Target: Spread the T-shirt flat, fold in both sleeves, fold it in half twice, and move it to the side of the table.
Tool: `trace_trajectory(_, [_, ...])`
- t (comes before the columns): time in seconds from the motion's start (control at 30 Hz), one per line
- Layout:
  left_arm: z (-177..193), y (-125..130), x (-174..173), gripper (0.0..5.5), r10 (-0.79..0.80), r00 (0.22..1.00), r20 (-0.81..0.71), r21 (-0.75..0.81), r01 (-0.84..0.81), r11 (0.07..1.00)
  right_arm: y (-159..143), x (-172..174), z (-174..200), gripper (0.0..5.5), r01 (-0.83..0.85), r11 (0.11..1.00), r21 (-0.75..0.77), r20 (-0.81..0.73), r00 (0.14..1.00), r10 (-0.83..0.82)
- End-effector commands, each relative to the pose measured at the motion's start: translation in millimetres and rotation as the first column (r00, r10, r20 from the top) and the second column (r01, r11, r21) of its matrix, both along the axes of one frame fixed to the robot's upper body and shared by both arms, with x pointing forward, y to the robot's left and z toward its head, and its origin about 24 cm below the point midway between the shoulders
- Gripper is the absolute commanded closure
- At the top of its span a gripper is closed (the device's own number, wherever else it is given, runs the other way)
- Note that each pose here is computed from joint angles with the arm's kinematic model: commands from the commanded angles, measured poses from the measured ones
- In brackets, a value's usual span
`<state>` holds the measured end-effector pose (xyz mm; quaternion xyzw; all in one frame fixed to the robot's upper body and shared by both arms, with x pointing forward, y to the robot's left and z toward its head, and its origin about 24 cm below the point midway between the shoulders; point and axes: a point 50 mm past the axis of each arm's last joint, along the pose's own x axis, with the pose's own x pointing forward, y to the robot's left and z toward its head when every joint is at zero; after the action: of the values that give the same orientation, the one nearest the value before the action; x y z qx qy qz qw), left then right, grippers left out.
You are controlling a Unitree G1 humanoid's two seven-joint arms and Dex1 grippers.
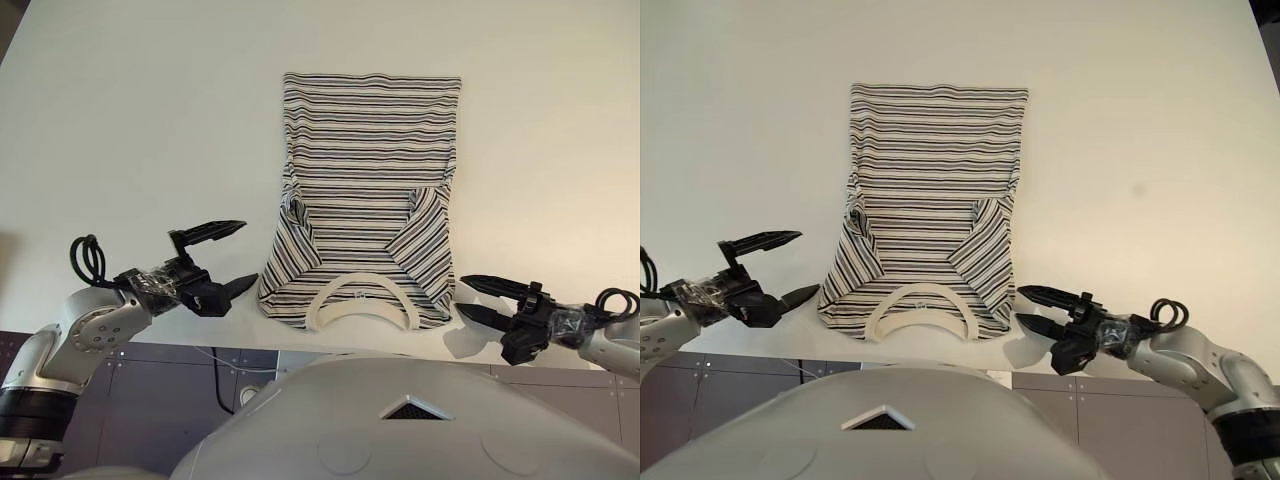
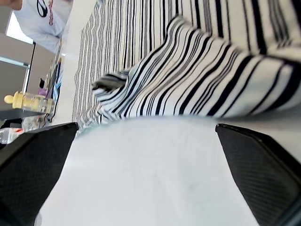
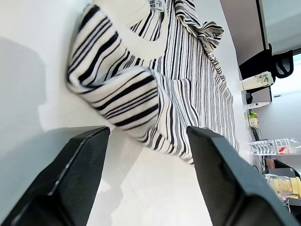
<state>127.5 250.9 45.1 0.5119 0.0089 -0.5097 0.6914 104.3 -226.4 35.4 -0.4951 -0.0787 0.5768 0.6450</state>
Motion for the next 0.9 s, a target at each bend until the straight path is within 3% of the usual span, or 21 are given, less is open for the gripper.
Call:
trace_trajectory(0.03, [-24.8,0.9,-30.1,0.00,-0.098,0.968,-0.231,0.110,0.126,0.986,5.9,4.7,-2.2,2.47,-0.026,0.999,-0.038,-0.033,0.999,0.025])
trace_trajectory(0.27, [-29.8,-6.7,-40.8,0.00,-0.204,0.936,-0.288,0.099,0.241,0.965,11.9,11.1,-2.3,2.47,-0.094,0.994,-0.047,-0.049,0.995,0.092])
trace_trajectory(0.47, [-33.4,-6.9,-43.4,1.25,-0.268,0.908,-0.322,0.104,0.315,0.943,16.1,14.5,-7.1,2.44,-0.152,0.987,-0.050,-0.069,0.987,0.148])
trace_trajectory(0.9, [-43.0,0.6,-36.4,3.64,-0.204,0.918,-0.339,0.128,0.260,0.957,19.7,13.7,-9.6,4.87,-0.182,0.982,-0.053,-0.084,0.980,0.178])
